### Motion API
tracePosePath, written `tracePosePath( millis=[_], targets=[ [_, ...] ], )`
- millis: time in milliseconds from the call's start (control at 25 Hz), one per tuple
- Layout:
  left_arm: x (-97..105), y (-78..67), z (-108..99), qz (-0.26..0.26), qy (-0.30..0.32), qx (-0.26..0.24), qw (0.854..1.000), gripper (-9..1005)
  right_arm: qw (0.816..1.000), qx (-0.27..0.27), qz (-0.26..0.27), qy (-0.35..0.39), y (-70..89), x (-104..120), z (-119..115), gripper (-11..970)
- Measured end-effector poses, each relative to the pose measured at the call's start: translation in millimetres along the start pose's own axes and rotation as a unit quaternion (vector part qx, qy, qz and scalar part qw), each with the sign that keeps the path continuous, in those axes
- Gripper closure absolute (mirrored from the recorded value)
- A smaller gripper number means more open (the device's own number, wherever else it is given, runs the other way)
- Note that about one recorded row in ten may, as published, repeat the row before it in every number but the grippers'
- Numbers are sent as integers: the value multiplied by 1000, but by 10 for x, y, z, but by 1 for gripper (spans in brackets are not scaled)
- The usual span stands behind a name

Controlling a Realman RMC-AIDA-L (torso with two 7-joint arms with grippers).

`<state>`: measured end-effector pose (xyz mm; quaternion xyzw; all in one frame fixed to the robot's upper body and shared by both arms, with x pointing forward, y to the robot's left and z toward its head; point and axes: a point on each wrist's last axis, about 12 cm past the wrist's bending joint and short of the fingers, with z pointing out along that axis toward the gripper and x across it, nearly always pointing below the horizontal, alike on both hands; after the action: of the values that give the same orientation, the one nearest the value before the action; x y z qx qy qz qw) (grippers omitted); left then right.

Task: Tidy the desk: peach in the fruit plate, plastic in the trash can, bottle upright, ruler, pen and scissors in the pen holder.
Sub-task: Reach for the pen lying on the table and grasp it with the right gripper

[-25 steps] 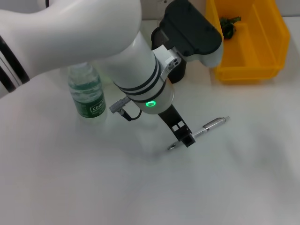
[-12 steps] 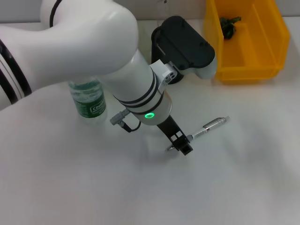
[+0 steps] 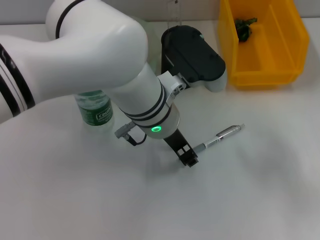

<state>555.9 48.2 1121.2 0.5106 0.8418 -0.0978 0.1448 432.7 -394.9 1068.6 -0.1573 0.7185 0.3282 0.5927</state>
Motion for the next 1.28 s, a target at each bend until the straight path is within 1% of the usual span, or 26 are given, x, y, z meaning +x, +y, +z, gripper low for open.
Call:
tracePosePath(
  millis=[880, 1120, 1280],
  targets=[
    [39, -33, 33, 5, 7, 2, 1000, 588, 1000, -4, 7, -4, 3, 14, 42, 344],
    [31, -39, 33, 7, 5, 2, 1000, 666, 1000, -5, 6, -5, 1, 9, 54, 343],
    [27, -39, 33, 7, 4, 2, 1000, 666, 1000, -5, 6, -5, 1, 8, 58, 342]
  ],
)
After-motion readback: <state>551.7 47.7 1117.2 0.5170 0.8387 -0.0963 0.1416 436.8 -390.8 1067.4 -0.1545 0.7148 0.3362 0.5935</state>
